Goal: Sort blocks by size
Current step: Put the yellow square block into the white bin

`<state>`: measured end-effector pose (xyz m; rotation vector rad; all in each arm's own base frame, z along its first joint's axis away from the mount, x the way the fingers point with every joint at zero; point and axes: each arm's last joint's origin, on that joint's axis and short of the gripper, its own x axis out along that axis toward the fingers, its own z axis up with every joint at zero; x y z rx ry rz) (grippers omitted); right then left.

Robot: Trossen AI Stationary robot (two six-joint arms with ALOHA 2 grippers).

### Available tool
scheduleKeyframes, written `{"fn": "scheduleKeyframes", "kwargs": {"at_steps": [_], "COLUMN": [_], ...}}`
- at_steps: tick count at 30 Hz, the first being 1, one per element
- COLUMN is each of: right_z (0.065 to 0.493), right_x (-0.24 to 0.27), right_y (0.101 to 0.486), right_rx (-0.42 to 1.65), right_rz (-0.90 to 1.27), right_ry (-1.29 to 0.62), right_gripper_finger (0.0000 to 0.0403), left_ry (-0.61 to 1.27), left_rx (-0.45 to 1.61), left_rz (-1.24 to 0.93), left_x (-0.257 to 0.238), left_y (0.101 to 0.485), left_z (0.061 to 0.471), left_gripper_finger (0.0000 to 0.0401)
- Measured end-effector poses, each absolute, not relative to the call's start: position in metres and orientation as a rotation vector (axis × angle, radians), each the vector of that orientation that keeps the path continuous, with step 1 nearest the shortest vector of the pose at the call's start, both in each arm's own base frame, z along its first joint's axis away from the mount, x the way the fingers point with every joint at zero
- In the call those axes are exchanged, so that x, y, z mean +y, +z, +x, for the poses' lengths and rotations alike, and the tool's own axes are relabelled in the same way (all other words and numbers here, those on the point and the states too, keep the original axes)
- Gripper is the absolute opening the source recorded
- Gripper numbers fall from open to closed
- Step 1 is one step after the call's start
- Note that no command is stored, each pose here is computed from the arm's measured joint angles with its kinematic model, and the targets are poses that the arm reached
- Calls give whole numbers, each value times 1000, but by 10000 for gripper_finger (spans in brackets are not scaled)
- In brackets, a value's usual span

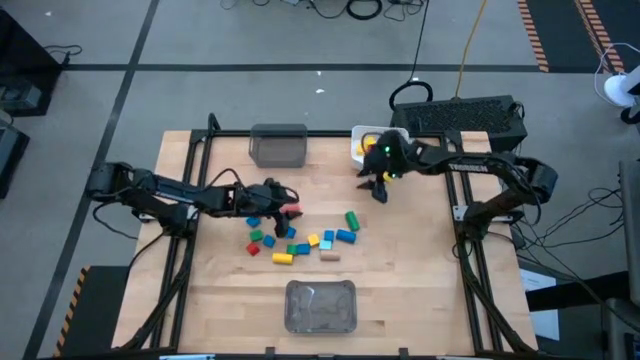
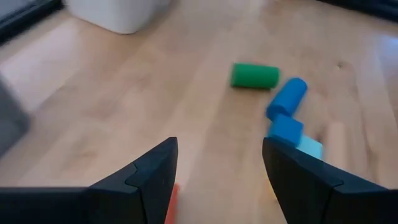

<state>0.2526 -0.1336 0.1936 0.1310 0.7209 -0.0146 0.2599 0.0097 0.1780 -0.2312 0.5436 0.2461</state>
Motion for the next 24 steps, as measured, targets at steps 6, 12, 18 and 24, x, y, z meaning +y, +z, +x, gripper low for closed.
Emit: {"fn": "scheduleKeyframes", "kwargs": {"at_steps": [6,12,18,24], "right_z": [266,269,270,270], "right_x": [-110,-101,-101,-101], "right_y": [194,193,193,193], "right_rx": [743,768,767,766], "right_rz": [75,41,43,60], "right_ry": [-30,-89,-88,-95], "right_gripper_finger": [180,180,180,180], "left_ry": [157,173,242,217], "left_rx": [506,501,523,536], "left_rz": [-208,-208,-155,-140], "left_x": [-17,-39,-54,-67], "left_y": [159,139,123,117], "left_z": [278,286,290,303], "left_gripper_finger": [237,237,237,237]}}
